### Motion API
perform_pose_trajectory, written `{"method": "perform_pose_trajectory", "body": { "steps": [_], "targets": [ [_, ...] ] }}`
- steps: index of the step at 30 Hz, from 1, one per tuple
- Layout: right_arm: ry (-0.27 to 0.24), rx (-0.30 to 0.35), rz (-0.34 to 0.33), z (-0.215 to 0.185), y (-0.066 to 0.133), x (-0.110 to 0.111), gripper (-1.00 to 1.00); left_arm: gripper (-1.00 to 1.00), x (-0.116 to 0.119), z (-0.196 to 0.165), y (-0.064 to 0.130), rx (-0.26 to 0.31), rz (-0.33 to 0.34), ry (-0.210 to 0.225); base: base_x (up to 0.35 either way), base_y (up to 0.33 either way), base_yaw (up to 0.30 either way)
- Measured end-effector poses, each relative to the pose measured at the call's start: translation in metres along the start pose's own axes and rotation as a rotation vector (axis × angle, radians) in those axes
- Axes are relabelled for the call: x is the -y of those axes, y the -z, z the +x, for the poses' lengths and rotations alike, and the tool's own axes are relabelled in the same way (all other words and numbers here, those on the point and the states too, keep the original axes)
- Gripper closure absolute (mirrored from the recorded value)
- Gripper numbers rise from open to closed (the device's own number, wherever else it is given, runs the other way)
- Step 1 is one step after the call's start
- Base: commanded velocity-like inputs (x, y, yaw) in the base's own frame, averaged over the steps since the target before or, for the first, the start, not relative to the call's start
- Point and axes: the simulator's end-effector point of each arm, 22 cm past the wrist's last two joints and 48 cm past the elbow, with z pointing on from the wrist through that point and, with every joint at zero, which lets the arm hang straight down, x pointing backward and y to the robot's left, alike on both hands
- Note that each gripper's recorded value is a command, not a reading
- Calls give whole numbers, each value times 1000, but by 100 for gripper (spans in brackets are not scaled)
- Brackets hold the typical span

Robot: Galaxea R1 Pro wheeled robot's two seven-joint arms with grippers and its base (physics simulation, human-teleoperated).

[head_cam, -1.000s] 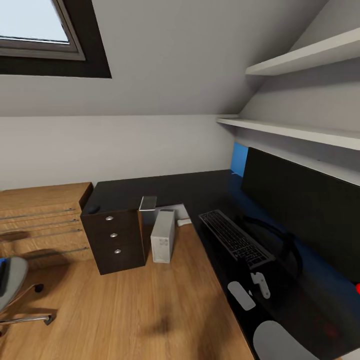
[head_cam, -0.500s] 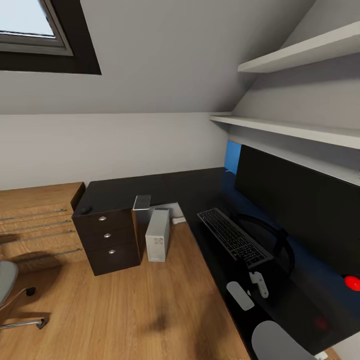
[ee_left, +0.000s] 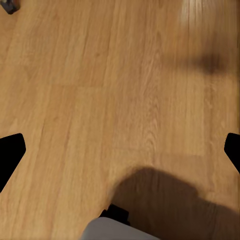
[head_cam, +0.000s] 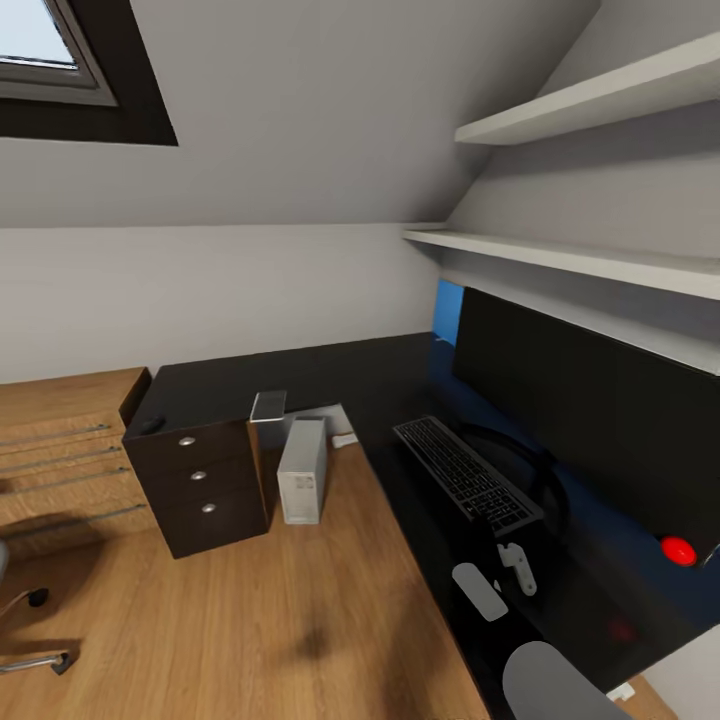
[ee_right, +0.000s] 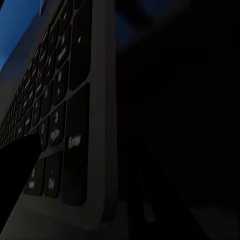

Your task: In the bedroom, organize the workspace by keeping the computer under the desk, ensuring the monitor is on the desk, placing the keyboard on the desk next to the monitor, placing the mouse on the desk next to the keyboard, moving the folder from the swivel chair onto the desk next to the mouse, stacking the notebook on top of the folder with the pen on top of the notebook, and positioning the swivel chair next to the desk.

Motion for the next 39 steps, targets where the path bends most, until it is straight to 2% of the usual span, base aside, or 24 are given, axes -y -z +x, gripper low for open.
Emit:
{"method": "perform_pose_trajectory", "body": {
  "steps": [12,19,32,39],
  "targets": [
    [2,-8,11,0,-2,3,100,-100,-1,-1,0,3,-2,1,2,0,-13],
    [7,-9,43,0,-2,11,100,-100,0,-1,0,4,-1,2,148,0,0],
    [12,-9,48,0,-1,12,100,-100,0,-1,0,4,-1,2,82,-28,0],
    [48,-7,31,-1,-2,10,100,-100,0,-1,0,4,-1,2,9,-5,0]
  ]
}}
